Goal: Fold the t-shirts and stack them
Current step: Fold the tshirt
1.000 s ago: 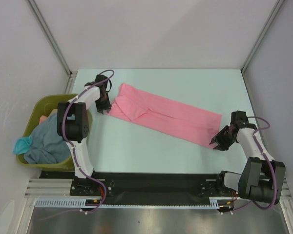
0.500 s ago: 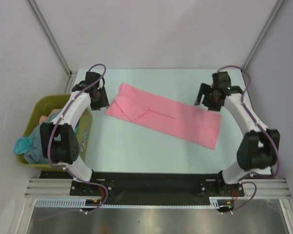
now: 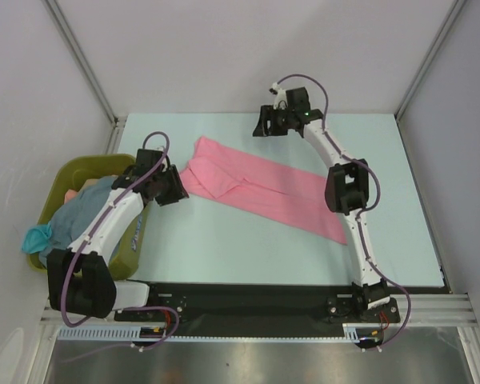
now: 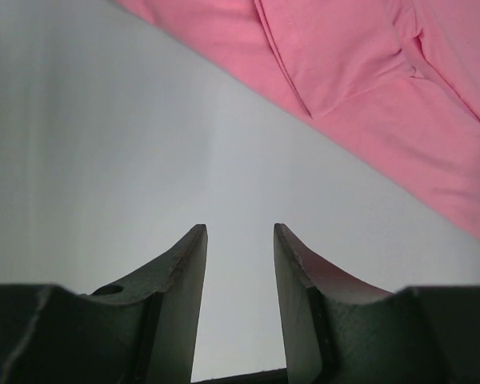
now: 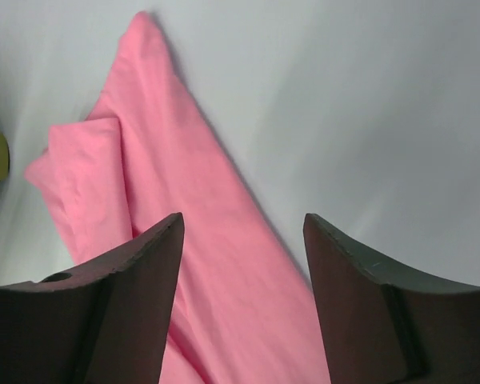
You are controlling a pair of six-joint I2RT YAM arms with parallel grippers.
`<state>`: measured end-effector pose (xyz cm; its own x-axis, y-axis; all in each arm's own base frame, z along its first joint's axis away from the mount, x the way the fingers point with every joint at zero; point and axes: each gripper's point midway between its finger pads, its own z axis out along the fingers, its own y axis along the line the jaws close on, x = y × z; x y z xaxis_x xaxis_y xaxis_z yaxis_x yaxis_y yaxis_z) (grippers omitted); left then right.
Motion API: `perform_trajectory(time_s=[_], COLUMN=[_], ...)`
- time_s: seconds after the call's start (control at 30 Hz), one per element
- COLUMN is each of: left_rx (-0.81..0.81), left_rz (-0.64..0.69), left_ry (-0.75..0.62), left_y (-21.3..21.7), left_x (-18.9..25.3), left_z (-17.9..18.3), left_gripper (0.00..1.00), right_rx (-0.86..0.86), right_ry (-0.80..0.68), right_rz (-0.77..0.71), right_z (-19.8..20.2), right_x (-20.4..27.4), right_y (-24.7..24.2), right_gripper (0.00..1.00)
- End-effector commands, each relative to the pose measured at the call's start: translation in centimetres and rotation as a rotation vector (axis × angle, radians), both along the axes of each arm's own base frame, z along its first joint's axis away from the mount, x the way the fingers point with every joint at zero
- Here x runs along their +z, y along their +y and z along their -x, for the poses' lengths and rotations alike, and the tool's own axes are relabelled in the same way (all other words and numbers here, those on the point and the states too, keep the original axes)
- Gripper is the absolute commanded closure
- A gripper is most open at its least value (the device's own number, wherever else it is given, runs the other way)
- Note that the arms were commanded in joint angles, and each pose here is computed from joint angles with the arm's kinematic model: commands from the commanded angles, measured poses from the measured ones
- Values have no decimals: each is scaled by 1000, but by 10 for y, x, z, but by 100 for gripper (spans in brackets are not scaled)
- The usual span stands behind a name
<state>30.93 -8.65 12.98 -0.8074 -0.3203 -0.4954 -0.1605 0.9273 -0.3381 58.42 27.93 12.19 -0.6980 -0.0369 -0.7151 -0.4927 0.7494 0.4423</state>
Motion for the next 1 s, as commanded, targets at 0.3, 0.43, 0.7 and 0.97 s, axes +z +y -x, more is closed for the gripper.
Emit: perform_trajectory(time_s=[0.3,0.43,0.7,0.97], left_rx=[44,39,37,34], left_rz=[80,89,93,101], left_ry=[-81,-80,-81,-91], left_y=[-4,-6,-6,-8], left_x=[2,3,6,10], left_z=[22,24,28,24], left_gripper=[57,56,57,57], right_rx=[166,135,117,194], right_ry=[-46,-46,-42,40], right_rz=[-87,-22,21,48], right_z=[7,5,2,31], right_x=[-44,-67,-83,-101], right_y=[70,69,63,66], right_gripper=[48,50,60,69])
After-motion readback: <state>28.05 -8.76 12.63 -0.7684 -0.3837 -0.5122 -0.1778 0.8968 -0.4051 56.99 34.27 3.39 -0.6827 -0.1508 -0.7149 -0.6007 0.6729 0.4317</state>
